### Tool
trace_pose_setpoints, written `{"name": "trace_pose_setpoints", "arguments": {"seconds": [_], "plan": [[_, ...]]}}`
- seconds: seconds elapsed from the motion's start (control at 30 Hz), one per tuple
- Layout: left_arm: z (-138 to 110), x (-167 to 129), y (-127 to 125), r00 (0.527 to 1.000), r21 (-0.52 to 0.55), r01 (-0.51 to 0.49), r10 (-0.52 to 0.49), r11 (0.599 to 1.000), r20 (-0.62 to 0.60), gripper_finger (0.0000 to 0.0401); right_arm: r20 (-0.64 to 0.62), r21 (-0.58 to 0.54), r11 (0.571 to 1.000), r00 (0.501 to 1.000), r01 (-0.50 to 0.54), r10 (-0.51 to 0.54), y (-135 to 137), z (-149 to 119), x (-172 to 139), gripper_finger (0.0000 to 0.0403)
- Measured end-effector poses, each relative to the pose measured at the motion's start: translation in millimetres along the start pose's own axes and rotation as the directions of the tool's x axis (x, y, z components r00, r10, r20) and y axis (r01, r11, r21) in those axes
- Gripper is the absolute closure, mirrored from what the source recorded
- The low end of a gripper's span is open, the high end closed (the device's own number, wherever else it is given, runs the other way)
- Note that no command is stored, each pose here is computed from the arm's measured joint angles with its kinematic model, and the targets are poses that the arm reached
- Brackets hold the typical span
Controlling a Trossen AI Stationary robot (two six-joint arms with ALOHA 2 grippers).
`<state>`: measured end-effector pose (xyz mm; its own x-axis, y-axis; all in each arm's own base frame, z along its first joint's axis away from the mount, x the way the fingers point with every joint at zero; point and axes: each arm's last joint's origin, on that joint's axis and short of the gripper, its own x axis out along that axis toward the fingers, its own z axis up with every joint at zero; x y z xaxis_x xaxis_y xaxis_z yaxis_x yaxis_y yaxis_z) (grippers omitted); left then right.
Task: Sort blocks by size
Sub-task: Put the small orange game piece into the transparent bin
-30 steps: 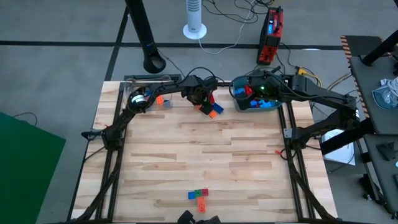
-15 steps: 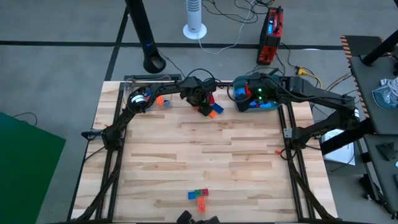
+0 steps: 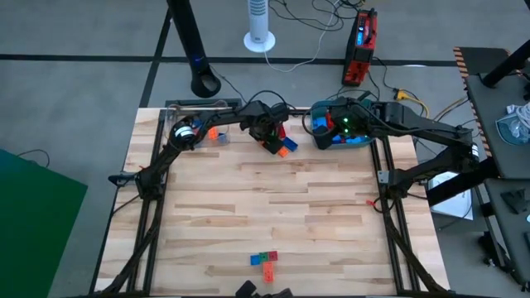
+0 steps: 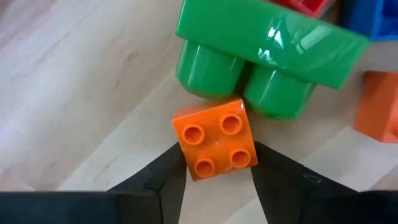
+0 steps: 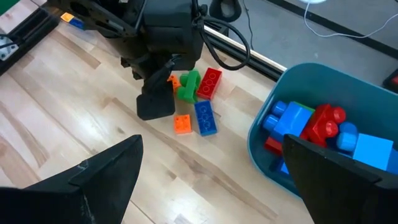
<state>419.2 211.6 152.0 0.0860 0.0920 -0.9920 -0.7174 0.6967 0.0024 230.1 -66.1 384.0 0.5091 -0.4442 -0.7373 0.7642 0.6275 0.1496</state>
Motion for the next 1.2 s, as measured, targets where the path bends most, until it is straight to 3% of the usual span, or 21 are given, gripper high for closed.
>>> {"name": "trace_pose_setpoints", "arguments": {"seconds": [0.27, 0.57, 0.73, 0.93, 1.2], "plan": [[4, -29, 0, 1.000, 0.020, -0.003, 0.003, 1.000, -0.010, 0.0247, -0.001, -0.011, 1.000, 1.000, 0.001, -0.001, 0, 0, 0, 0.0030], [4, -95, 1, 1.000, 0.109, -0.002, 0.002, 0.994, 0.000, 0.0248, -0.002, -0.023, 1.000, 1.000, 0.001, -0.001, 0, 0, 1, 0.0030], [1, -120, 31, 0.999, 0.099, -0.034, 0.038, 0.994, -0.037, 0.0248, -0.006, -0.029, 1.000, 1.000, -0.001, 0.001, 0, -1, 1, 0.0030], [-21, -148, 67, 0.994, 0.035, -0.096, 0.097, 0.995, -0.041, 0.0248, -0.012, -0.030, 1.000, 1.000, -0.004, 0.004, 0, -2, 2, 0.0030], [-82, -168, 121, 0.994, -0.130, -0.106, 0.106, 0.986, 0.000, 0.0248, -0.014, -0.041, 0.999, 1.000, -0.006, 0.005, 0, -2, 2, 0.0030]]}}
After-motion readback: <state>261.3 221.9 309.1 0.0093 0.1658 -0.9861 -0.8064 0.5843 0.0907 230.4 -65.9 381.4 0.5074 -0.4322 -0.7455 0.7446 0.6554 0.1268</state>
